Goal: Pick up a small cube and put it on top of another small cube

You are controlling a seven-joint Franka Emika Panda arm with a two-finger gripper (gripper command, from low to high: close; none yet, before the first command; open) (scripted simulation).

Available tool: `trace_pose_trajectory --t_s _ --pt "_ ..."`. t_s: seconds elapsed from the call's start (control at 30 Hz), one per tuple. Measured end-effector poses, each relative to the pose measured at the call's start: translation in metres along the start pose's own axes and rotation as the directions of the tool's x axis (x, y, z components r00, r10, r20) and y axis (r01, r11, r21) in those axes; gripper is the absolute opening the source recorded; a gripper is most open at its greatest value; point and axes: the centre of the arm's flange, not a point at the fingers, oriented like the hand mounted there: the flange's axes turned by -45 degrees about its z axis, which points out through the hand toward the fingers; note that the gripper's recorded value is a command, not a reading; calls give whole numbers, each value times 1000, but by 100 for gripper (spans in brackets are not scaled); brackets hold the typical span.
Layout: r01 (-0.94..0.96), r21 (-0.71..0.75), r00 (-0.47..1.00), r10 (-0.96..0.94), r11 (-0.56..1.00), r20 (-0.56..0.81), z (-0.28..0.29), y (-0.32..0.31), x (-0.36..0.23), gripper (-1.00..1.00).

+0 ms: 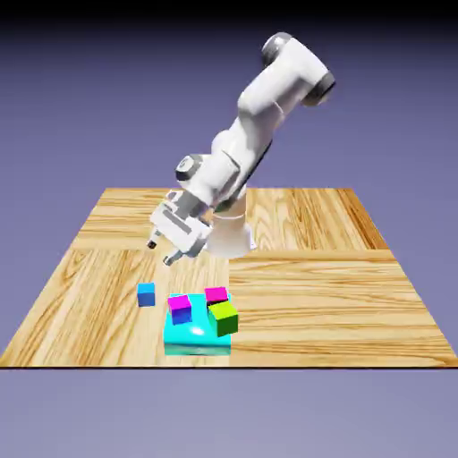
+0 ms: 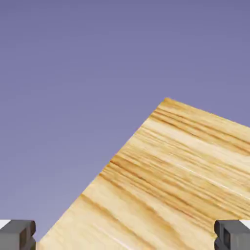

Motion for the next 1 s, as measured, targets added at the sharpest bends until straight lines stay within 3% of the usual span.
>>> trace_pose_trajectory --t_s 0.43,0.77,0.8,1.0 --pt "-254 -260 943 299 931 148 69 76 -71 0" --pt "-259 -267 940 306 928 151 131 89 -98 0" --pt "-259 -267 940 306 928 151 132 89 -98 -100" --pt "-261 -259 944 302 930 134 98 79 -78 -100"
